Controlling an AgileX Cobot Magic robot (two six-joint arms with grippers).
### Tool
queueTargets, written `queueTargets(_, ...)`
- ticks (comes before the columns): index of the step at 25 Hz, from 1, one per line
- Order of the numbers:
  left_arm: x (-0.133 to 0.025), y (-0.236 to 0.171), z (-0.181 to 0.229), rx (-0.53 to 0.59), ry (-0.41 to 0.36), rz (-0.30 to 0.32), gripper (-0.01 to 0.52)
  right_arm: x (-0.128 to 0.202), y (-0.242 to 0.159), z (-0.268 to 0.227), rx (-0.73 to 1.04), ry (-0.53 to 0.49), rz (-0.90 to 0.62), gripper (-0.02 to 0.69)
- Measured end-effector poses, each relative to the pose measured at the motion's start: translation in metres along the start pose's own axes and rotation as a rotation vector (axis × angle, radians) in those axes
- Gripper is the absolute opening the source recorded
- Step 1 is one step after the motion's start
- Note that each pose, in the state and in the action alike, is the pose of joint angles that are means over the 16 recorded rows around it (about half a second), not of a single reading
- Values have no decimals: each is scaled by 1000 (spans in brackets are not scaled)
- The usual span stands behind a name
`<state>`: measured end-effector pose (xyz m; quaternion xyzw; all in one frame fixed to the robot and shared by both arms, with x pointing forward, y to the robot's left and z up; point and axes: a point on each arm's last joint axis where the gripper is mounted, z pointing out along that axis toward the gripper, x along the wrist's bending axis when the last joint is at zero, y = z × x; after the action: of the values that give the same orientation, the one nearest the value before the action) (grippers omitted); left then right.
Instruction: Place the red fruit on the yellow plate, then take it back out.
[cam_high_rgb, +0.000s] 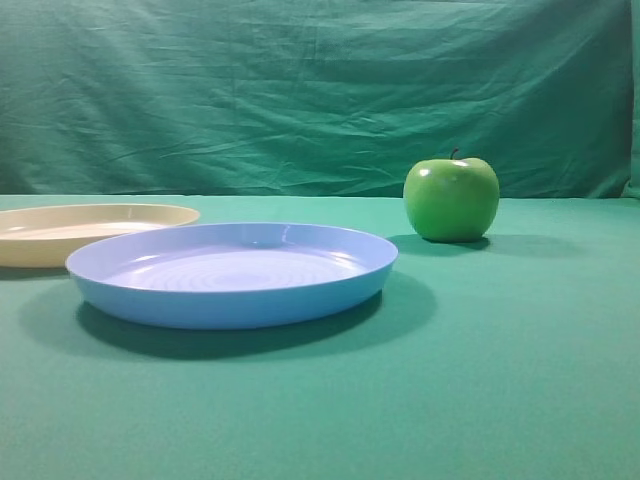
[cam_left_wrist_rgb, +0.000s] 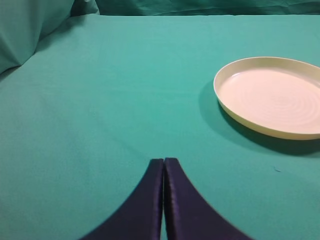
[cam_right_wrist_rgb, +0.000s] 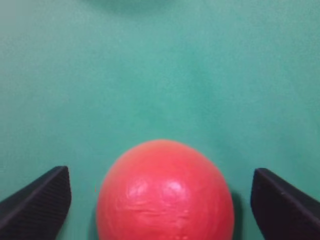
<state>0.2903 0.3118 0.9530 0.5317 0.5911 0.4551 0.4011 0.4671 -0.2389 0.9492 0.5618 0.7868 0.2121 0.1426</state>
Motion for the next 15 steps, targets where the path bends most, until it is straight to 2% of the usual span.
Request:
queueTargets(2, 0, 0, 0, 0, 0, 0, 0, 1, 11, -8, -11, 9, -4, 625)
queueTargets(5, 0, 0, 0, 0, 0, 0, 0, 2, 29, -27, -38, 22, -15, 585)
queueTargets(9, 0, 0, 0, 0, 0, 0, 0, 4, 49, -63, -93, 38, -34, 455)
queueTargets(15, 0, 0, 0, 0, 0, 0, 0, 10, 58, -126, -196, 51, -64, 205)
